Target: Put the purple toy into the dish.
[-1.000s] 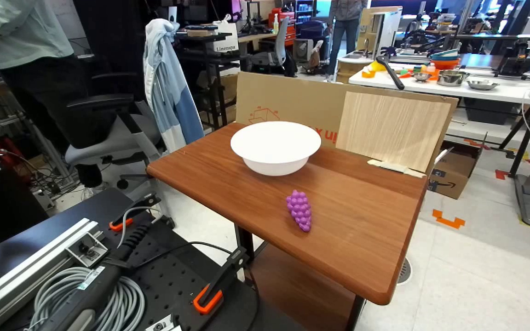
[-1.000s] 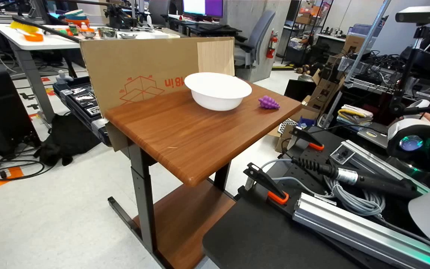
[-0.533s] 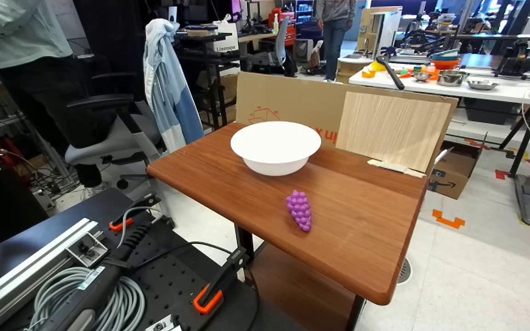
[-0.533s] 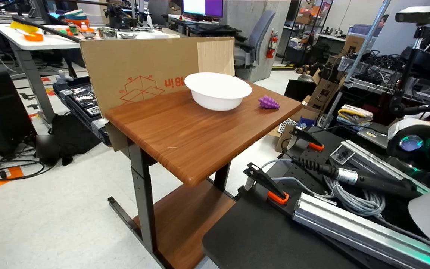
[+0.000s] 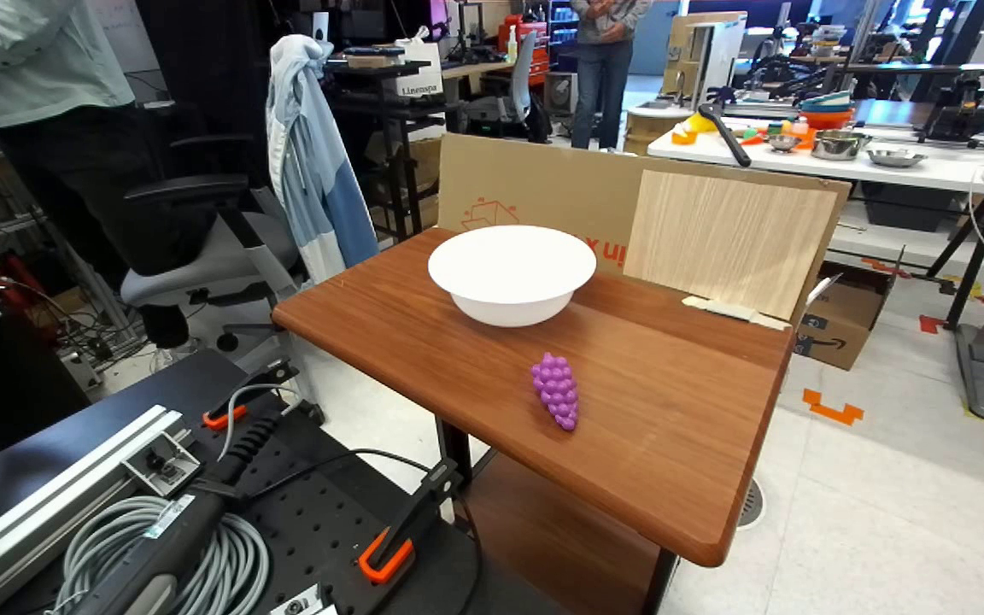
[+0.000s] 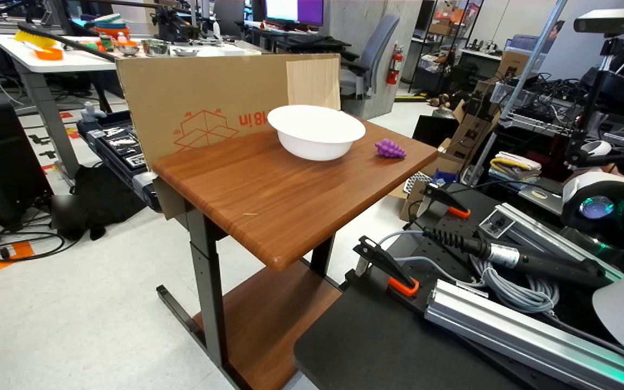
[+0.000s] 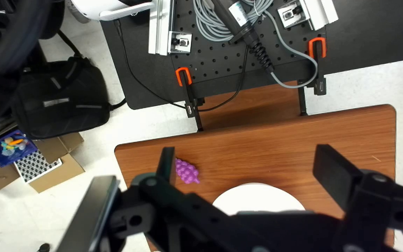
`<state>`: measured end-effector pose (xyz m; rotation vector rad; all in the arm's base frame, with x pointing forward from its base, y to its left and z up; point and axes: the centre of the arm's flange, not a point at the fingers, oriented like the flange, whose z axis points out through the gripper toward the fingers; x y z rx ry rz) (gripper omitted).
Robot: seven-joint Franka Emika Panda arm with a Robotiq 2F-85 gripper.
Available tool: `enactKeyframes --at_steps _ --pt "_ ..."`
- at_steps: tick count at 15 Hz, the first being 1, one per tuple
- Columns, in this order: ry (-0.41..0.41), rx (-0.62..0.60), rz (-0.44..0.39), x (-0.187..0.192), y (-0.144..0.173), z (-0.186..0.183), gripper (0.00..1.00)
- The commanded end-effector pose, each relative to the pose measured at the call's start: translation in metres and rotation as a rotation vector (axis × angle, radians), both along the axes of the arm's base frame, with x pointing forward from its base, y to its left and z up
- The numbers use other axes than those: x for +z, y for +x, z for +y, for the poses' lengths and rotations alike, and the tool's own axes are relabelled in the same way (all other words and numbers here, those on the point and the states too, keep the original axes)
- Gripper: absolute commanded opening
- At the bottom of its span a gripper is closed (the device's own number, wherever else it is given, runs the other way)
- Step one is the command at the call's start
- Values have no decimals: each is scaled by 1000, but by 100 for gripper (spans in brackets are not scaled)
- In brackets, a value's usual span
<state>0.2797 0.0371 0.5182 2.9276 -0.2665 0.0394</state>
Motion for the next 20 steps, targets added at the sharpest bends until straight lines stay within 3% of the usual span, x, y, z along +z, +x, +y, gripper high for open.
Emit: enactKeyframes --at_steps 1,8,10,12,14,18,19,20 --pt "0 0 0 0 0 0 100" --pt "0 0 0 0 0 0 100" --pt "50 -42 -69 1 12 -6 100" --pt "50 15 -90 0 37 -22 100" --pt "3 142 -14 -3 62 -49 100" --pt "69 338 69 -22 106 -130 100" --pt "100 373 98 -26 111 -141 100" --pt "71 296 53 -31 77 -117 100"
